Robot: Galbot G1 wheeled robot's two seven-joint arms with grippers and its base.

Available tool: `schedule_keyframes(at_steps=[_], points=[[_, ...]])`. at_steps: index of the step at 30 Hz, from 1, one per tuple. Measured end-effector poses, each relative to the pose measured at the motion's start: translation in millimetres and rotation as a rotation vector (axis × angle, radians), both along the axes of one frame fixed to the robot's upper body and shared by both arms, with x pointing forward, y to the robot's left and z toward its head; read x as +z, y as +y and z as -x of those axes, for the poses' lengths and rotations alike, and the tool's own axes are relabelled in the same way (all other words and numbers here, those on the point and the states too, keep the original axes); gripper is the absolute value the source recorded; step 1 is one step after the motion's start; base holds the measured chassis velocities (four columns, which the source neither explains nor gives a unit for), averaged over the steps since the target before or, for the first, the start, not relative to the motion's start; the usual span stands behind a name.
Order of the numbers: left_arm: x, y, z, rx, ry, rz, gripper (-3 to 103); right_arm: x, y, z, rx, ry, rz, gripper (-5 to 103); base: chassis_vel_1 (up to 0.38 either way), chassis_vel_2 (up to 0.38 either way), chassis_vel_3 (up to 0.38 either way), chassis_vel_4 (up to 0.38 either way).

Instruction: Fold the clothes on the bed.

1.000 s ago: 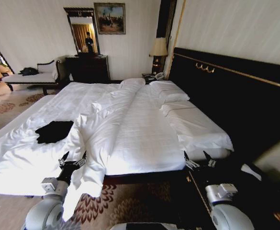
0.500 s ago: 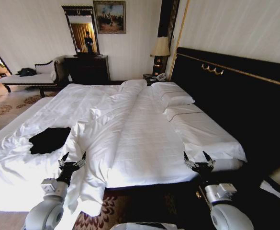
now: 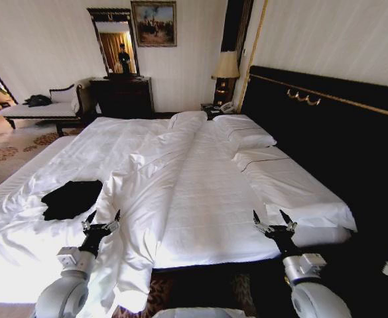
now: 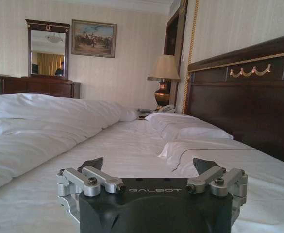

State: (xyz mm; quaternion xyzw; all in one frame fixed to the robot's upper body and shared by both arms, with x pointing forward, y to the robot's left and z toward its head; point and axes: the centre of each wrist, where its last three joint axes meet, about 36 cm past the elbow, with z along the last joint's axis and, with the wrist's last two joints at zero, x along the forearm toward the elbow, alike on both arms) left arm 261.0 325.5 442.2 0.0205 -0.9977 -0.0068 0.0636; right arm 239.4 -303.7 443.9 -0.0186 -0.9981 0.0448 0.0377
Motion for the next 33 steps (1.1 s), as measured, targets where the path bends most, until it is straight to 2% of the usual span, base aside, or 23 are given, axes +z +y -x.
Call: schedule_keyframes(at_steps=[33], points=[[0.2,-0.1,2.8,-0.012,0.004,0.016,99,-1.7,5.2,1.0,0.011,0.001,-0.018,100,0.195,0.193,-0.193,-0.195]])
